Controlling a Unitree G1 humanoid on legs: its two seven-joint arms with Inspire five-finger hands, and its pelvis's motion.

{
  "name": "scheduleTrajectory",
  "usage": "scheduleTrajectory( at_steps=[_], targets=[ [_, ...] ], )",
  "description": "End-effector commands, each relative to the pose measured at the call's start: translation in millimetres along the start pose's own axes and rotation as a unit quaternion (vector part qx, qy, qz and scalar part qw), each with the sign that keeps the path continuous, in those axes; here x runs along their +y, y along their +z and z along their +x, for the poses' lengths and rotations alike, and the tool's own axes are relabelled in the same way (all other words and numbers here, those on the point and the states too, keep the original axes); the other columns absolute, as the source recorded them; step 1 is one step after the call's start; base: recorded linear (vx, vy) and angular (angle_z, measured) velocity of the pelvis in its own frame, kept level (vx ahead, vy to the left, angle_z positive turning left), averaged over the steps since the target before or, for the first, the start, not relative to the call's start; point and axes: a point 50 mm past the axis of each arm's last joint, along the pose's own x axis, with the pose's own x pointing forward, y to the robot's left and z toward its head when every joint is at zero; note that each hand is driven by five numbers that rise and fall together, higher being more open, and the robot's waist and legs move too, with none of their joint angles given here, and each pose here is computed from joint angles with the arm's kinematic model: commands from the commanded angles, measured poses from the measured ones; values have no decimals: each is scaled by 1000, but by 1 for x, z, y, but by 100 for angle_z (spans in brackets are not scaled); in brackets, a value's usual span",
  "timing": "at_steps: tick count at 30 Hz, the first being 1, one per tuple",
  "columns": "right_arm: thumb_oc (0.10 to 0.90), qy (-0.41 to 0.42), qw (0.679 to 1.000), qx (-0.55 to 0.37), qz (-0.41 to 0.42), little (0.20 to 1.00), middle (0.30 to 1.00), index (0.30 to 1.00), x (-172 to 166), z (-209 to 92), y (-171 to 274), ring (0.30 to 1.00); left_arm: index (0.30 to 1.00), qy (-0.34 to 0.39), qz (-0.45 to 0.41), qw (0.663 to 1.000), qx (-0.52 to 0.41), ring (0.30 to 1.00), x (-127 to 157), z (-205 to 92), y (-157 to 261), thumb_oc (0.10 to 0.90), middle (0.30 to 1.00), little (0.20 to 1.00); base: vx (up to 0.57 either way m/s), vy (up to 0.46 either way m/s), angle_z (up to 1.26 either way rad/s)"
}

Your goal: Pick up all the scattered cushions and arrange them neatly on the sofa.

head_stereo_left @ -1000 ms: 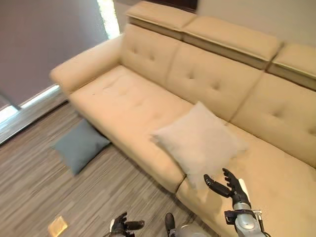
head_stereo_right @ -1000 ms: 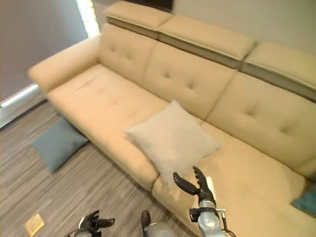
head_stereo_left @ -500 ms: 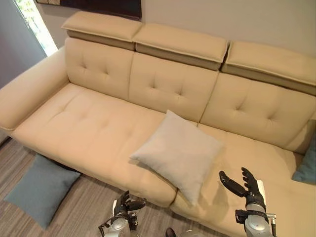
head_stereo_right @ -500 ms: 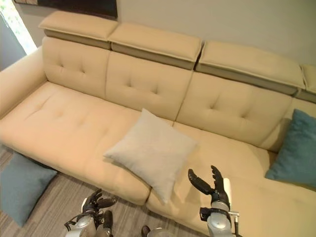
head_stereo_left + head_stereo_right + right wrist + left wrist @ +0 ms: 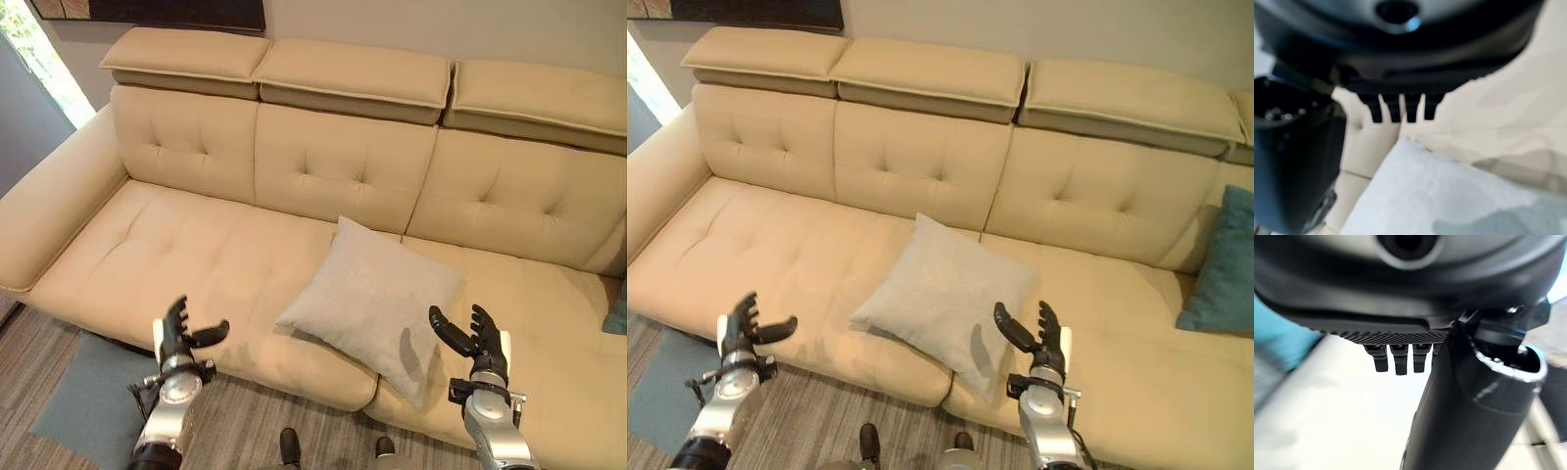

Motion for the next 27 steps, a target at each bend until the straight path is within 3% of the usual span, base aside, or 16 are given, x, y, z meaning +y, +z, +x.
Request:
scheduleTrajectory(
  at_steps=[1,4,9,14,17,24,27],
  targets=[
    [800,-63,989,-132,-1,900,900,900,-29,26,64,900,900,25,-19,991,-132,900,2,18,62,800,900,900,109,-43,-5],
    [800,-66,985,-156,-24,900,900,900,-25,46,94,900,900,11,-31,982,-186,900,-18,35,116,800,900,900,-36,-39,-10],
    [800,-67,980,-187,9,900,900,900,-1,65,143,900,900,0,-66,967,-247,900,-49,45,190,800,900,900,-195,-41,-5],
    [800,-68,967,-245,12,900,900,900,16,79,227,900,900,79,1,943,-324,900,-25,58,287,800,900,900,-181,-77,-17],
    [800,-94,961,-259,-8,900,900,900,17,80,255,900,900,101,7,924,-368,900,-17,48,326,800,900,900,-52,-89,-6],
    [800,-121,958,-247,-87,900,900,900,27,83,282,900,900,84,24,928,-363,900,-29,44,347,800,900,900,-25,-36,0],
    [800,-142,940,-261,-167,900,900,900,41,78,289,900,900,66,52,943,-321,900,-52,47,334,800,900,900,14,-16,-14]
  ],
)
